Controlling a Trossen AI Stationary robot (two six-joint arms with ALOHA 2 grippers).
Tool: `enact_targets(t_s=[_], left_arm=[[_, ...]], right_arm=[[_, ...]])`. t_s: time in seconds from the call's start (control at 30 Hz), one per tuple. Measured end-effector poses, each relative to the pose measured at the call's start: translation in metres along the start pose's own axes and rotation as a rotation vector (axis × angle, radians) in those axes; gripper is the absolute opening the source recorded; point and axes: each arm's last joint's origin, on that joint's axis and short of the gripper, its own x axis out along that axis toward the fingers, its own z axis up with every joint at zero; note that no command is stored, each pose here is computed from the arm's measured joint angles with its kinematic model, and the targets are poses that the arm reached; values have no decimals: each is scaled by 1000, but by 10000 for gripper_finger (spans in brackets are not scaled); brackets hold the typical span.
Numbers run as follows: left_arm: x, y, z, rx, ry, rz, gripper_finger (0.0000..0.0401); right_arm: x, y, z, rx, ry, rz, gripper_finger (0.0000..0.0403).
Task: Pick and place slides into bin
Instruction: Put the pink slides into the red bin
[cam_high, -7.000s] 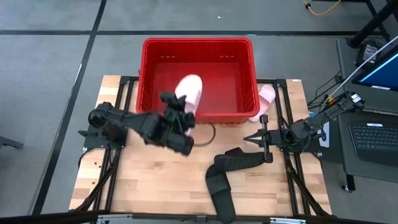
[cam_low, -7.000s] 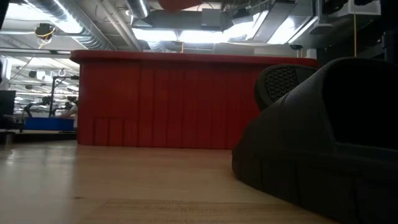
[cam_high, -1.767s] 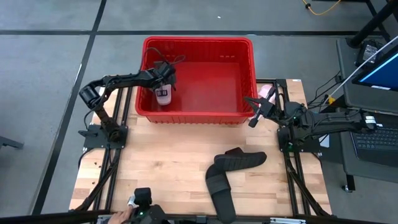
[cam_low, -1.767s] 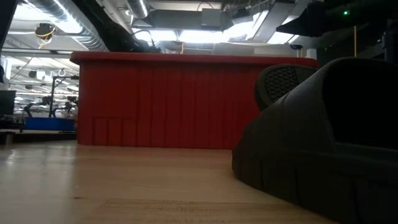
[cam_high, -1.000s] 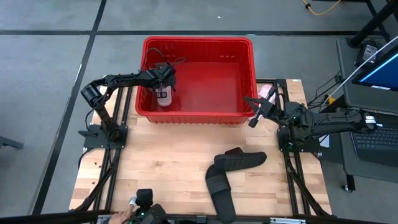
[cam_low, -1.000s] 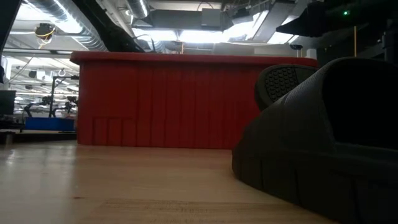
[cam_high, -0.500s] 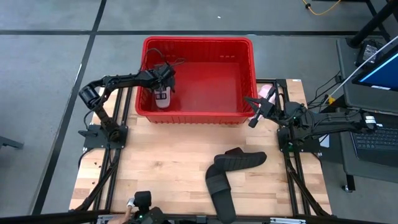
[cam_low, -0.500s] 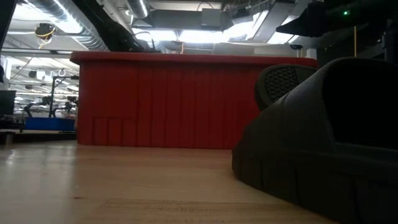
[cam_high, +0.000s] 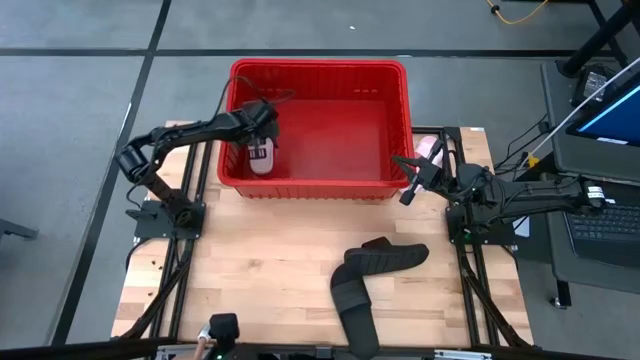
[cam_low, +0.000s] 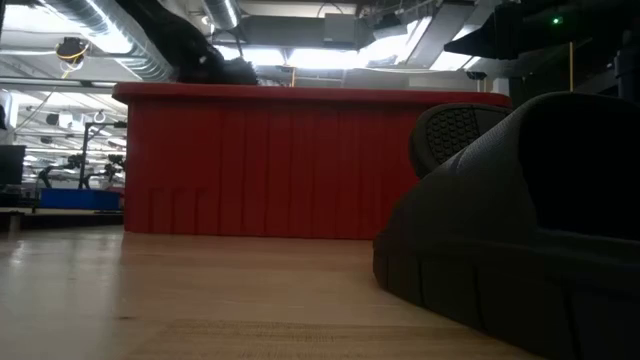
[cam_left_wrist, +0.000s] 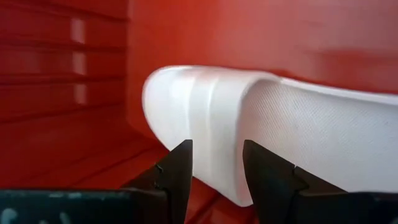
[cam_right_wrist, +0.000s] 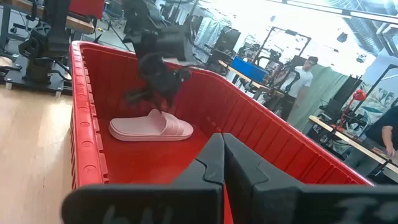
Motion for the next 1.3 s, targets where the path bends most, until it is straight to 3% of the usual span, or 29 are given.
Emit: enact_targets(t_s=[0.37, 0.73, 1.07, 1.3], left_arm=[[-59, 8, 0, -57, -183, 93, 136], [-113, 3, 4, -149, -417, 152, 133], [-145, -7, 2, -145, -529, 178, 126], [-165, -19, 3, -150, -626, 137, 101]], right_arm=[[0, 0, -1, -3, 7, 3, 7], [-1, 5, -11, 9, 100, 44, 7], [-1, 4, -10, -9, 93, 43, 7], [-1, 4, -10, -32, 89, 41, 7]])
